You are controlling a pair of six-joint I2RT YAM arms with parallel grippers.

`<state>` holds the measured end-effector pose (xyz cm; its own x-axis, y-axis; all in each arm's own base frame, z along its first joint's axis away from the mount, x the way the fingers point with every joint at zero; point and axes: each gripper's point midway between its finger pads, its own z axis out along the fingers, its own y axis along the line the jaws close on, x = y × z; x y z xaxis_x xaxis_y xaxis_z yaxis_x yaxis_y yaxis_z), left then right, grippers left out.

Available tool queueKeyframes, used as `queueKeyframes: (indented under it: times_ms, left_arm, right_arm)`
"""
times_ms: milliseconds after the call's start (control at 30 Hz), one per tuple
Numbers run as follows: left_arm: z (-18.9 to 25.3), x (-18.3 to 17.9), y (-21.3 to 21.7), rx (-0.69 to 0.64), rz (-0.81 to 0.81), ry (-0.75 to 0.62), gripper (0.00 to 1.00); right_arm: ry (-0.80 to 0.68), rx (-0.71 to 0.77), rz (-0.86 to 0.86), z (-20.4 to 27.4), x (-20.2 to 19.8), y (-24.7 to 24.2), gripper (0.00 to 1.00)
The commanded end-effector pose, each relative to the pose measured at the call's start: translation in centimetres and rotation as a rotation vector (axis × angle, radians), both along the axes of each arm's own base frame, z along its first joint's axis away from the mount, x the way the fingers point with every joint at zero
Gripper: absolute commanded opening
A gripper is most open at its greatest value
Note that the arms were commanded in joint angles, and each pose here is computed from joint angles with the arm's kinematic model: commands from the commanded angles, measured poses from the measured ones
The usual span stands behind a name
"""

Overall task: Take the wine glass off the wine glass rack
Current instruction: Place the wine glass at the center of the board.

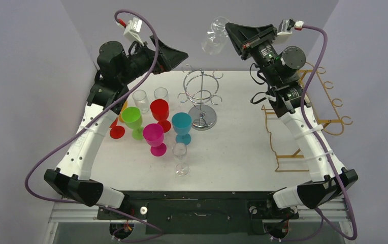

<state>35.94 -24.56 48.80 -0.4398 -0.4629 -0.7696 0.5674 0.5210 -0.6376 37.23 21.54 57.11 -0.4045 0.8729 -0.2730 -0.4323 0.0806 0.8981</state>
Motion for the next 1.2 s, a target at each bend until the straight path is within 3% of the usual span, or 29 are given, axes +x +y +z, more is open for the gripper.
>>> queueKeyframes:
  times_ms: [0,400,900,1167]
  left_arm:
    - [4.8,-2.5,-0.2,-0.191,-0.115,-0.134,0.98]
    - [8.2,-5.8,0.8,-0.445,-0.277,-0.255,1.0]
    - [9.9,-7.3,0.6,-0.522,-0.383,-0.3,0.8]
    - [10.7,-8.8,0.8,-0.555,-0.438,-0.332,0.61]
  right_arm:
    - [-0.21,0.217,0.163,8.0,-6.5,0.6,0.0]
    - [-0.157,0.436,0.338,7.8,-7.6,2.4,0.0]
    - [-0.132,0.502,0.437,7.4,-8.3,3.9,0.0]
    - [-0.11,0.532,0.483,6.9,-8.2,4.7,0.0]
